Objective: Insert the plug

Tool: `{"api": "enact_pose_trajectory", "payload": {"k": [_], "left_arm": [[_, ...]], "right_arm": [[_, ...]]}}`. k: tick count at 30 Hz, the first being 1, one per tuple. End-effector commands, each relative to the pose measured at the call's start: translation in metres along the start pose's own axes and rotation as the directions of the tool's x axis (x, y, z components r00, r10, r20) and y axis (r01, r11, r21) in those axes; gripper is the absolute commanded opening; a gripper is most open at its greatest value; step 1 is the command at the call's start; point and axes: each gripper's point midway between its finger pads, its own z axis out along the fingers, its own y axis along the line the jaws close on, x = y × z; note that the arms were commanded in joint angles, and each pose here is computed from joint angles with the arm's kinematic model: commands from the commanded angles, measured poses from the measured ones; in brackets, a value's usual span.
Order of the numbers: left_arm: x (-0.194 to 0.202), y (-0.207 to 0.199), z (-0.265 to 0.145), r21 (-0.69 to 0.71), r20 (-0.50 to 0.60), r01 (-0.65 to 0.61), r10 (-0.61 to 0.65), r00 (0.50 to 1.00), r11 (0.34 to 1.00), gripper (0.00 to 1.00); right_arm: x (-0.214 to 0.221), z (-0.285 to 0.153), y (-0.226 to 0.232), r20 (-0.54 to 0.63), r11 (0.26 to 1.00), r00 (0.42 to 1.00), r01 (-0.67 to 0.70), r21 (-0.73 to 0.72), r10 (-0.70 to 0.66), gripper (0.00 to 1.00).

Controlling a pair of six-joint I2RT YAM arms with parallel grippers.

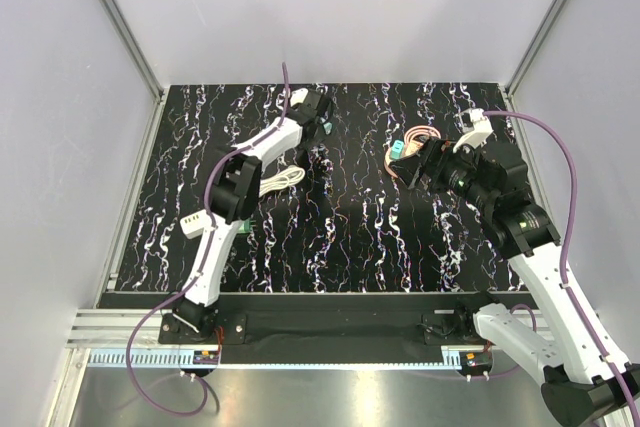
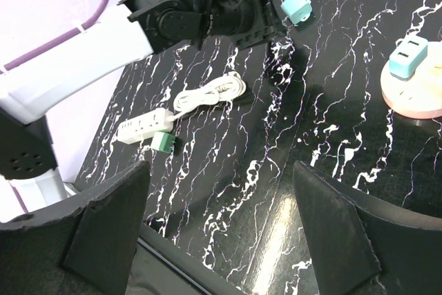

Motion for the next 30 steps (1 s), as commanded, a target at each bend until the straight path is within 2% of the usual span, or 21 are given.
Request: {"api": "enact_pose_trajectory", "payload": {"k": [1, 2, 6, 10, 15, 28, 29, 30], "left_arm": [[-0.033, 0.004, -0.045, -0.035, 0.096, -0.038, 0.041, 0.994, 0.999, 0.48], [-0.038, 0.004, -0.048, -0.036, 0.112, -0.035, 0.039, 0.993, 0.999, 0.5], [-0.065, -0.016, -0.058, 0.056, 0.187, -0.004, -0.006, 0.982, 0.998, 0.68], [-0.076, -0.027, -0.042, 0.112, 0.167, 0.028, -0.047, 0.985, 0.993, 0.73], [-0.079, -0.033, -0.021, 0.124, 0.166, 0.058, -0.079, 0.983, 0.991, 0.73], [-0.046, -0.045, 0.035, 0.186, 0.042, 0.133, -0.143, 0.989, 0.974, 0.72], [-0.044, -0.047, 0.036, 0.196, 0.031, 0.136, -0.145, 0.989, 0.971, 0.7], [-0.04, -0.049, 0.037, 0.206, 0.013, 0.14, -0.146, 0.989, 0.969, 0.65]], "right_arm": [[-0.007, -0.003, 0.012, 0.031, 0.998, 0.999, 0.02, -0.052, -0.018, 0.9], [-0.007, -0.003, 0.012, 0.032, 0.998, 0.999, 0.016, -0.053, -0.014, 0.9], [-0.007, -0.002, 0.013, 0.028, 0.998, 1.0, 0.013, -0.055, -0.012, 0.9], [-0.008, -0.004, 0.013, 0.033, 0.998, 0.999, 0.021, -0.058, -0.02, 0.9], [-0.012, -0.004, 0.016, 0.038, 0.998, 0.999, 0.024, -0.064, -0.021, 0.9], [-0.011, 0.002, 0.014, 0.023, 0.998, 0.999, 0.031, -0.056, -0.029, 0.91], [-0.011, 0.002, 0.013, 0.023, 0.998, 0.999, 0.03, -0.054, -0.029, 0.91], [-0.011, 0.002, 0.014, 0.022, 0.998, 0.999, 0.032, -0.057, -0.031, 0.91]]}}
